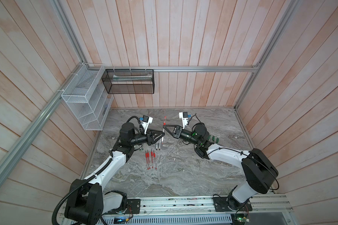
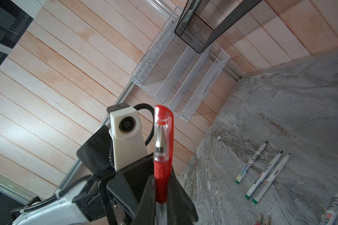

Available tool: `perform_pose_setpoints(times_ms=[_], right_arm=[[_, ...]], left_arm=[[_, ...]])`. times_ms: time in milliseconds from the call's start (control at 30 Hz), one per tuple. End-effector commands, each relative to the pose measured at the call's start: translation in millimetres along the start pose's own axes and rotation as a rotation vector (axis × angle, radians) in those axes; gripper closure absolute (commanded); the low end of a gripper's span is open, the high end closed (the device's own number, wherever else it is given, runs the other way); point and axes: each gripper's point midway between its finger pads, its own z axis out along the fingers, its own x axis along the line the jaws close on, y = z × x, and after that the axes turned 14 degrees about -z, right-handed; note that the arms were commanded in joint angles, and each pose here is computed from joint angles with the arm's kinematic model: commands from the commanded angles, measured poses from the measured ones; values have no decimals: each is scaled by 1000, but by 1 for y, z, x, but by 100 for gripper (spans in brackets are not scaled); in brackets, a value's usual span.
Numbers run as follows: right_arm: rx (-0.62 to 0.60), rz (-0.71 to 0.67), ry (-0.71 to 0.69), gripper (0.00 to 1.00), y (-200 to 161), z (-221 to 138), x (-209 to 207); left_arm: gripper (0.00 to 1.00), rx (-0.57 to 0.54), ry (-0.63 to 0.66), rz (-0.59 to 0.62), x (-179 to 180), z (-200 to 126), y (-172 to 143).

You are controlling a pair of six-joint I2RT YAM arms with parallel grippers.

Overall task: Remove pen caps from pens
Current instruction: Open the pen cap on the pen.

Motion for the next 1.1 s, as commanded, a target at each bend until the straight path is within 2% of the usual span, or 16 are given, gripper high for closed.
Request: perform_pose_setpoints(times_ms=[0, 100, 300, 400, 500, 667, 733, 867, 1067], right_arm=[[-22, -17, 62, 98, 7, 4, 17], [-19, -28, 66, 98, 5, 5, 18], [-20, -26, 66, 96, 7, 4, 18], [-27, -60, 27, 86, 10, -3, 14], [-27, -49, -53, 74, 14, -10, 1], [-44, -68, -173, 62, 23, -16, -13], [-40, -46, -230, 59, 26, -12, -23], [-12, -13, -293, 57, 27, 3, -35], [18, 0, -332, 57, 26, 24, -47]], left_arm=[[71, -9, 5, 23, -1, 2, 7], [77, 3, -2, 39, -2, 3, 4], [100, 7, 19, 39, 1, 5, 5], [100, 13, 59, 52, 11, 4, 0], [100, -6, 150, 66, 27, -1, 1], [100, 29, 357, 202, 60, -12, 0], [100, 31, 392, 210, 67, -14, 0], [100, 45, 329, 205, 56, -10, -4], [100, 45, 339, 193, 57, -9, -4]])
